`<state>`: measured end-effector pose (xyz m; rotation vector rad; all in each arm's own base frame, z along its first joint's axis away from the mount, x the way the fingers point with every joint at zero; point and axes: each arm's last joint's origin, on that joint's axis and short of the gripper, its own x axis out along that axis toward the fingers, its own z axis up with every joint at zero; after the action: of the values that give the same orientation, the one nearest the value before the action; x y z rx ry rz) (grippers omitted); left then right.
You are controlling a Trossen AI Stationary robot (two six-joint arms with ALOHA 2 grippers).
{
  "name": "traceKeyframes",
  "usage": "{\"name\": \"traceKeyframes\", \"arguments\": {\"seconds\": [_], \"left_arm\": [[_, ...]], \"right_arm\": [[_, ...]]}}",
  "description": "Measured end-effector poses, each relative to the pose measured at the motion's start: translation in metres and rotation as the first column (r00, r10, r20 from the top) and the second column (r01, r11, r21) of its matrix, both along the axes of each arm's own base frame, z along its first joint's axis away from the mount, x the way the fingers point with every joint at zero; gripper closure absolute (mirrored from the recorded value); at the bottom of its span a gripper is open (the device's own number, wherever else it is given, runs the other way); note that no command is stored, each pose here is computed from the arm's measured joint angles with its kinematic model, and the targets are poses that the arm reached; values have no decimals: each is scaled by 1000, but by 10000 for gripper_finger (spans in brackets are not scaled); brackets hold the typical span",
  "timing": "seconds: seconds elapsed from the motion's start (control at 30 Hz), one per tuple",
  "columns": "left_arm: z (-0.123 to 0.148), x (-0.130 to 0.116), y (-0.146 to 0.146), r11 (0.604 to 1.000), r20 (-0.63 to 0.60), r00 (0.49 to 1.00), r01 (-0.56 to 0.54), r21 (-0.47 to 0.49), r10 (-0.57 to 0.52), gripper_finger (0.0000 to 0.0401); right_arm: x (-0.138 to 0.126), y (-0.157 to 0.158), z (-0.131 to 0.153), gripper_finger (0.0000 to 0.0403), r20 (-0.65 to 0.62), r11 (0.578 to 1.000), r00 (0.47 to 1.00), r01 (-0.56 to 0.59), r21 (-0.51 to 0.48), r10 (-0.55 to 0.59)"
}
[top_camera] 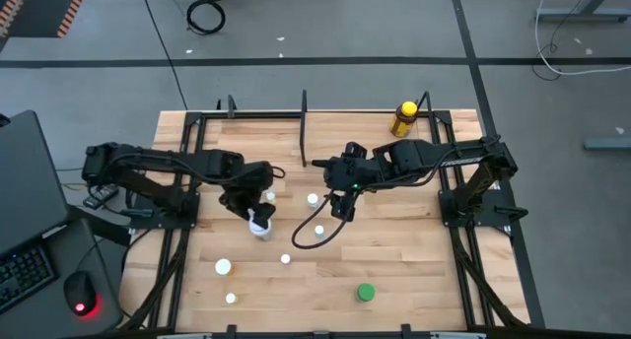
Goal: Pick and place medicine bottles onto shelf by color
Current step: Put the large white pill bottle on the shelf
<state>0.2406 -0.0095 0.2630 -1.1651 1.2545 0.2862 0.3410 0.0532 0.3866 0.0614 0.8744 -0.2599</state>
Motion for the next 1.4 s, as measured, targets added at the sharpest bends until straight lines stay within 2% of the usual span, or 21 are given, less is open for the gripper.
{"name": "traceKeyframes", "arguments": {"seconds": [0.1, 0.27, 0.47, 0.63, 0.73, 0.93, 1.17, 1.23, 1.3, 1.4], "left_arm": [[17, -10, 1, 999, 81, 995, -52, 11, 51, 42], [48, -36, 4, 987, 235, 960, -160, 12, 153, 40], [81, -76, 7, 962, 441, 866, -273, 22, 236, 43], [103, -99, 10, 924, 627, 728, -381, 37, 275, 40], [111, -100, 12, 906, 707, 659, -419, 65, 255, 40], [132, -98, 12, 914, 852, 498, -401, 58, 164, 41], [155, -102, 10, 938, 958, 285, -341, 62, 41, 40], [159, -103, 9, 942, 970, 244, -325, 84, -3, 40], [164, -106, 8, 945, 981, 189, -309, 105, -47, 40], [168, -107, 7, 943, 983, 148, -300, 145, -104, 40]], "right_arm": [[0, 0, 0, 85, 0, 1000, 1000, 0, 0, 0], [1, 1, 1, 85, 17, 1000, 1000, -7, 16, 6], [11, 3, 8, 85, 139, 998, 990, -18, 56, 10], [24, 6, 3, 85, 178, 997, 984, -29, 71, 16], [35, 8, -8, 85, 162, 996, 987, -31, 83, 17], [56, 13, -17, 85, 242, 987, 970, -42, 153, 3], [80, 14, -25, 85, 347, 987, 938, -71, 143, 17], [85, 13, -31, 85, 342, 987, 940, -69, 142, 17], [95, 14, -35, 85, 388, 985, 922, -82, 151, 17], [107, 16, -43, 85, 428, 985, 904, -81, 153, 8]]}}
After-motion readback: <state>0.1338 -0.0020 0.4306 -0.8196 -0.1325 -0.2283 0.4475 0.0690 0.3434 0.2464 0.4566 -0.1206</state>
